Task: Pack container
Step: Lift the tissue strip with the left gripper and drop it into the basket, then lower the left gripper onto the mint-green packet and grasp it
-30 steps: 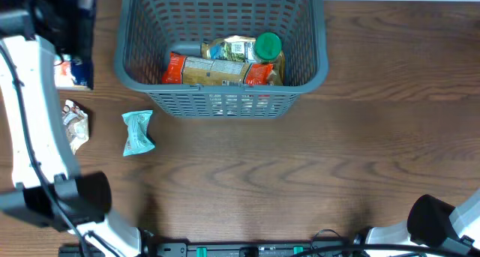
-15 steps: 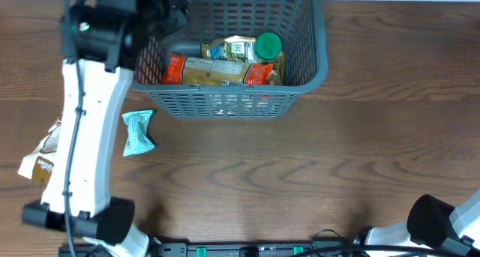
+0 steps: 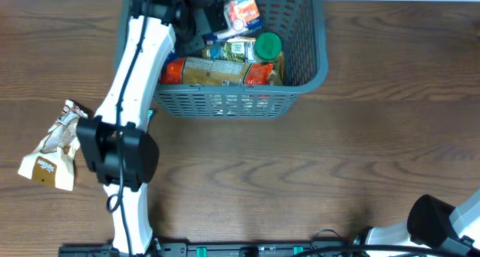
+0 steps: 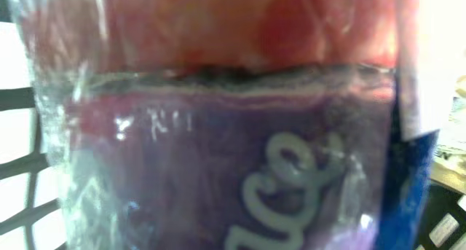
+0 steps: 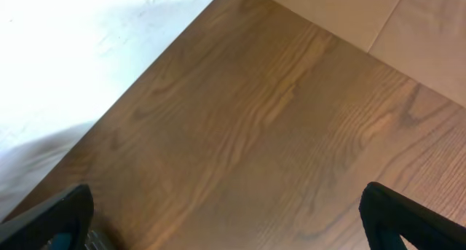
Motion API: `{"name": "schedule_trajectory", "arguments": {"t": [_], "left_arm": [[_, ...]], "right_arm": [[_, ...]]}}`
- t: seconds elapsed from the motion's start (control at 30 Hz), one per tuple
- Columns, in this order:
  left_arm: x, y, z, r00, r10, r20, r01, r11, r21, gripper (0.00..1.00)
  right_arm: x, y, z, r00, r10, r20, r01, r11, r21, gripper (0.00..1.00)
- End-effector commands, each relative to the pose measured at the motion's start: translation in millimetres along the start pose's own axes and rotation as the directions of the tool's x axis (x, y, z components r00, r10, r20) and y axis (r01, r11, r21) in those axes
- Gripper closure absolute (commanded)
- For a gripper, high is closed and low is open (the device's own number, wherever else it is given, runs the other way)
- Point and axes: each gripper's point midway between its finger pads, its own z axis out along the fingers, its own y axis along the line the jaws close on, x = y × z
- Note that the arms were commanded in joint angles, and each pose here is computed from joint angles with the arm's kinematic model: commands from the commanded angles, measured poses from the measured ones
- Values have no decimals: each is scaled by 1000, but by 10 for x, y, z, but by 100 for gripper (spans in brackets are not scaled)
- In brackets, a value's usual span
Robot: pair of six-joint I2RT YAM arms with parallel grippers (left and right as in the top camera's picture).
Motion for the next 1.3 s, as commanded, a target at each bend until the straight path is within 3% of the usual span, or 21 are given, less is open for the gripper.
{"name": "schedule_trajectory", "arguments": {"t": [0.0,0.07,0.17,0.27,0.33,0.5,0.7,0.77,0.83,0.97,1.13,1.17,1.27], "left_arm": [[-27,-9,108,1000,16,11,-16,1000,23,94],[5,-53,225,1000,15,-6,-15,999,48,87],[62,-123,378,999,9,-31,-7,996,86,52],[94,-172,462,999,-10,-47,15,994,107,46],[104,-181,471,999,-14,-50,19,994,110,0],[38,-83,194,998,-60,-21,61,997,55,2],[-150,190,-892,988,-90,123,107,984,-141,2],[-122,336,-1361,970,-168,173,209,944,-255,2],[30,469,-1768,927,-304,219,366,862,-351,2],[573,408,-2287,761,-586,279,648,664,-373,2],[1376,62,-2429,467,-862,199,860,390,-330,1],[1488,0,-2419,414,-893,178,884,347,-313,2],[1641,-137,-2322,330,-936,123,930,300,-214,1]], "right_arm": [[-7,-15,10,1000,19,-3,-19,1000,1,1],[-8,-14,10,1000,19,-2,-19,1000,1,1],[-14,-11,10,1000,20,0,-20,1000,-1,1],[-18,-10,10,1000,20,2,-20,1000,-1,1],[-27,-5,10,1000,20,5,-20,1000,-3,1],[-38,0,9,1000,21,10,-21,1000,-5,1],[-42,2,10,1000,20,12,-20,1000,-6,1],[-42,2,10,1000,20,12,-20,1000,-6,1],[-42,2,10,1000,12,12,-12,1000,-6,1],[-41,2,10,1000,5,11,-5,1000,-6,1],[-42,5,10,1000,-14,12,14,1000,-7,1],[-42,2,10,1000,-17,12,17,1000,-6,1],[-42,4,10,1000,-25,12,25,1000,-7,1]]}}
